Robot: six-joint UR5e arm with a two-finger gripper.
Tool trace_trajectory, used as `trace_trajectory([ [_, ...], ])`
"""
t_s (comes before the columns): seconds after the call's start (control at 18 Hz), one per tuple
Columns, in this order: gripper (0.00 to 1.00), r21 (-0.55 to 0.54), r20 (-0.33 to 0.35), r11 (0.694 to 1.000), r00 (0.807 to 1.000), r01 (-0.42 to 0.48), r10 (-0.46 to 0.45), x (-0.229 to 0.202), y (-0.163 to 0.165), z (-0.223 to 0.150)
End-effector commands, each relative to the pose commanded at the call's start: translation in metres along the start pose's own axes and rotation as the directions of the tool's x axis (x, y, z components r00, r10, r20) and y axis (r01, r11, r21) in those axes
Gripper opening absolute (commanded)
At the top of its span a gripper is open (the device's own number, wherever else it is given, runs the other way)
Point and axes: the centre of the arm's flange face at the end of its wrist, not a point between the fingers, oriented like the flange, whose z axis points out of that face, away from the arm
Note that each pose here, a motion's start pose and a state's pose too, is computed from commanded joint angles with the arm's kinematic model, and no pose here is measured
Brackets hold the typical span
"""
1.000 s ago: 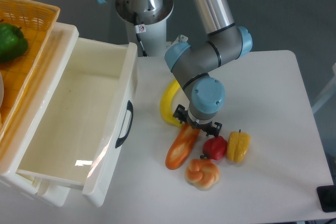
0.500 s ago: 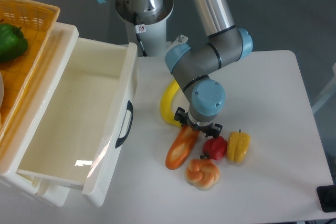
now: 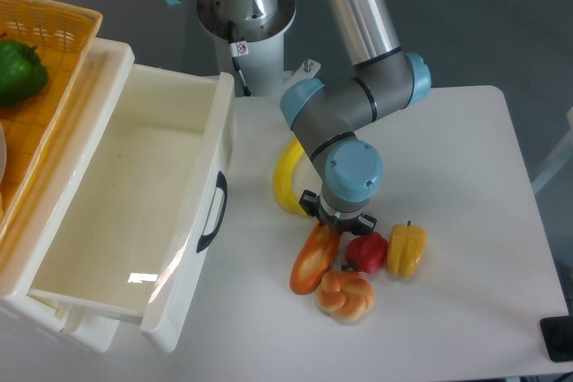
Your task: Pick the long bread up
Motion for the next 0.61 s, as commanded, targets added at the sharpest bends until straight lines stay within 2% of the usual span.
trace_trajectory([
  [0.33, 0.0, 0.018, 0.015, 1.0, 1.0, -0.005, 0.005, -0.004, -0.001, -0.014],
  [0.61, 0.0, 0.036, 0.043, 0.998, 0.998, -0.054, 0.053, -0.002, -0.011, -0.065],
])
